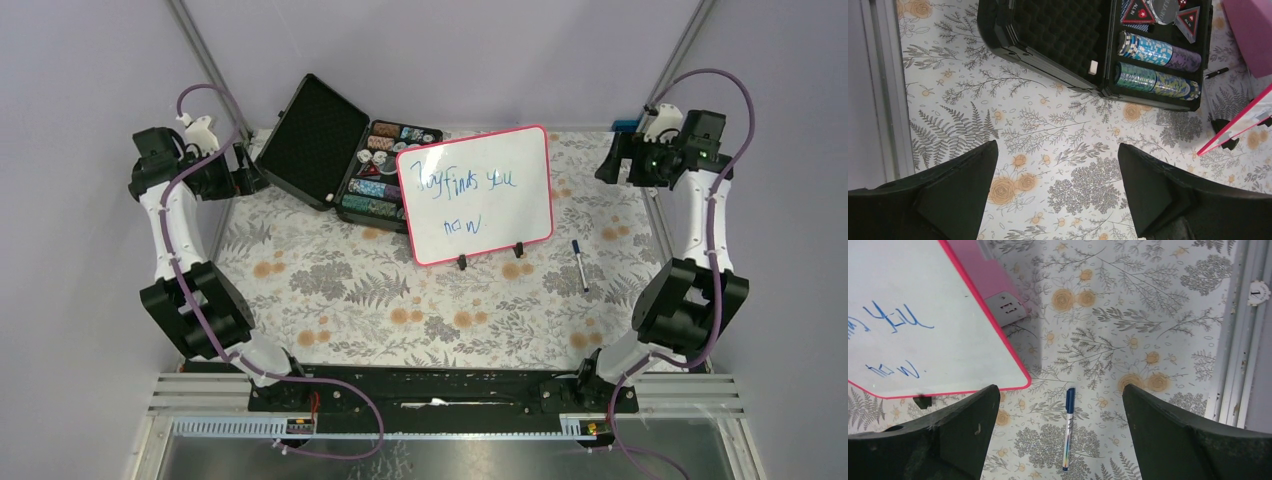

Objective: Write a sentence on the whiteboard
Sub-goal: Reset both arms

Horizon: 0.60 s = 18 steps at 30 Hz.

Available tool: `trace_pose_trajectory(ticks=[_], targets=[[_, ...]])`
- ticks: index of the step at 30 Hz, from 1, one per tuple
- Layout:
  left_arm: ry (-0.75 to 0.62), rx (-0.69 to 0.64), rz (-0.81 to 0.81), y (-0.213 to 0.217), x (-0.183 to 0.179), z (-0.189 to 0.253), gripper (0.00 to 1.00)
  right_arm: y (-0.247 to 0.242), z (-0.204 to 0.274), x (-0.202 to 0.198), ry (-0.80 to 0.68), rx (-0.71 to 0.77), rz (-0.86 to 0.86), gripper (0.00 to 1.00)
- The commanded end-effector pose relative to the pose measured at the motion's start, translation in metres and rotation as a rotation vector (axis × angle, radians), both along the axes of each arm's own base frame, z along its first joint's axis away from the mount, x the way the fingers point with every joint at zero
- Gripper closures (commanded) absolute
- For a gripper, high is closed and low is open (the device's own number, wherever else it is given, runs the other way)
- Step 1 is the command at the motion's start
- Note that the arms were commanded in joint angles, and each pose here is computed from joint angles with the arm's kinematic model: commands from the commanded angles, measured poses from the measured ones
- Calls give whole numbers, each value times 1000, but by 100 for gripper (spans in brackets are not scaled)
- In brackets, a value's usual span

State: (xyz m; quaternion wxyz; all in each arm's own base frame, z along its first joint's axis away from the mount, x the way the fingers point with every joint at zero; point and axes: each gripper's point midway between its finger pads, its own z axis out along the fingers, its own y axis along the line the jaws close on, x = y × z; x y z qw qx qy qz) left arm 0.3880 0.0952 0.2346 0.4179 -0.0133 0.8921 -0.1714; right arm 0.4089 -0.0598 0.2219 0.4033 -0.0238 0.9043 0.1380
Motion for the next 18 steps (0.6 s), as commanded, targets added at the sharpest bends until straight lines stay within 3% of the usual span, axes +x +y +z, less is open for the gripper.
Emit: trace_pose_trajectory(ticks=[1, 6, 18], targets=[[-40, 67, -15, 7, 4, 11, 1, -4, 7, 3, 16, 40, -11, 0], [-38, 122, 1, 14, 2, 15, 1, 1, 1, 10, 40, 95, -12, 0], [-90, 155, 20, 16, 4, 32, 1, 2, 21, 1, -11, 60, -4, 0]])
